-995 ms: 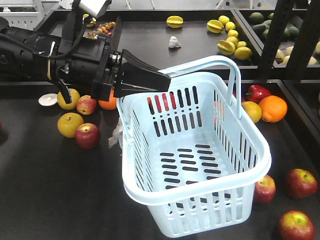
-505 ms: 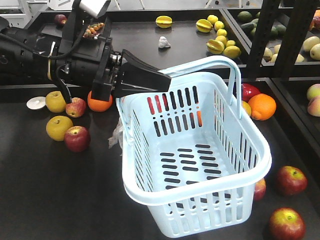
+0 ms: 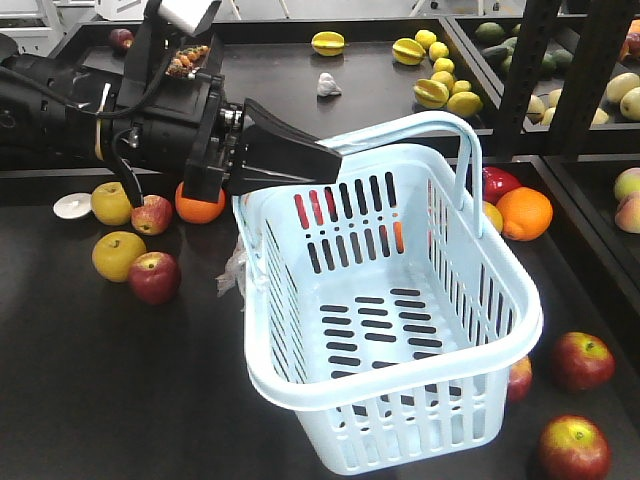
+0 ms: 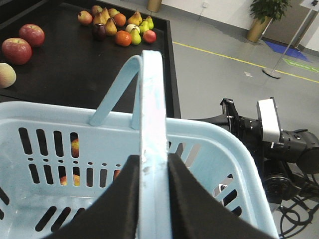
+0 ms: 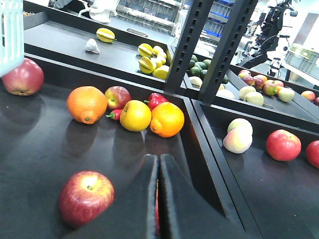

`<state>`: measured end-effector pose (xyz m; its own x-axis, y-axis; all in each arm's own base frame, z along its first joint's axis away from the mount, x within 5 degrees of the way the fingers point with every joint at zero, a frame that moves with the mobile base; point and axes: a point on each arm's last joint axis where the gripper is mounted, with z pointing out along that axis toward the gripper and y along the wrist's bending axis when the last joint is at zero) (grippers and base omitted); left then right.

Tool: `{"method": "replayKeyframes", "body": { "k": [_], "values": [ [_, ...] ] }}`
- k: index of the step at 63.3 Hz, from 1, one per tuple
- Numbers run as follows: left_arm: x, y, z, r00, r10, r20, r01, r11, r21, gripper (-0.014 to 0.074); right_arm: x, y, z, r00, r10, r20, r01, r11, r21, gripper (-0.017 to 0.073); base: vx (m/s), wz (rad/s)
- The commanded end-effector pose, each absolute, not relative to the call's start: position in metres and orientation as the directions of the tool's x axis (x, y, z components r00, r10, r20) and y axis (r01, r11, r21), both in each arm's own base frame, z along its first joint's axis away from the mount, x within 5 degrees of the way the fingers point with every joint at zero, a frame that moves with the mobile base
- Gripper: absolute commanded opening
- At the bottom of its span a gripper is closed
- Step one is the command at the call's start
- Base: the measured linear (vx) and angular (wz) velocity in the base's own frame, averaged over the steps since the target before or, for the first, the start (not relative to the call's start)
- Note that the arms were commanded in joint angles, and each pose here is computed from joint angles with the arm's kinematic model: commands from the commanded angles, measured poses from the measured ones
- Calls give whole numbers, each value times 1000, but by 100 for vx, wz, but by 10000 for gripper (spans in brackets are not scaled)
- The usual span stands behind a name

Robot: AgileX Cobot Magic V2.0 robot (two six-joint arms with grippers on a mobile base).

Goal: Pick three apples into basket with both arms
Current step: 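Drive the base alongside the fruit table holding the basket aloft, then lower the light-blue basket onto the table with the left gripper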

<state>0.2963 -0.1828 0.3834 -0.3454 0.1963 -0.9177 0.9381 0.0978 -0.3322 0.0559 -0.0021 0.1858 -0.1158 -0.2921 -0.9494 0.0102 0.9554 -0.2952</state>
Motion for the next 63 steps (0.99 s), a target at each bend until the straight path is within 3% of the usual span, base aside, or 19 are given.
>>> {"method": "replayKeyframes", "body": {
  "k": [1,21,37,63],
  "values": [
    [274,-178,403,-271,249,-930,960,-6,-281,-8,56,-3,192,-50,-306,-951,41,950,-309,-3,0,0],
    [275,-180,409,-292,185,-938,954,-8,-298,-8,56,-3,192,-50,-306,-951,41,950,-309,-3,0,0],
    [291,-193,406,-300,115,-947,946,164,-279,-8,56,-3,192,-48,-307,-951,42,950,-309,-3,0,0],
    [344,-209,327,-438,219,-872,885,274,-376,-8,56,-3,192,-48,-307,-951,42,950,-309,-3,0,0]
  ]
}}
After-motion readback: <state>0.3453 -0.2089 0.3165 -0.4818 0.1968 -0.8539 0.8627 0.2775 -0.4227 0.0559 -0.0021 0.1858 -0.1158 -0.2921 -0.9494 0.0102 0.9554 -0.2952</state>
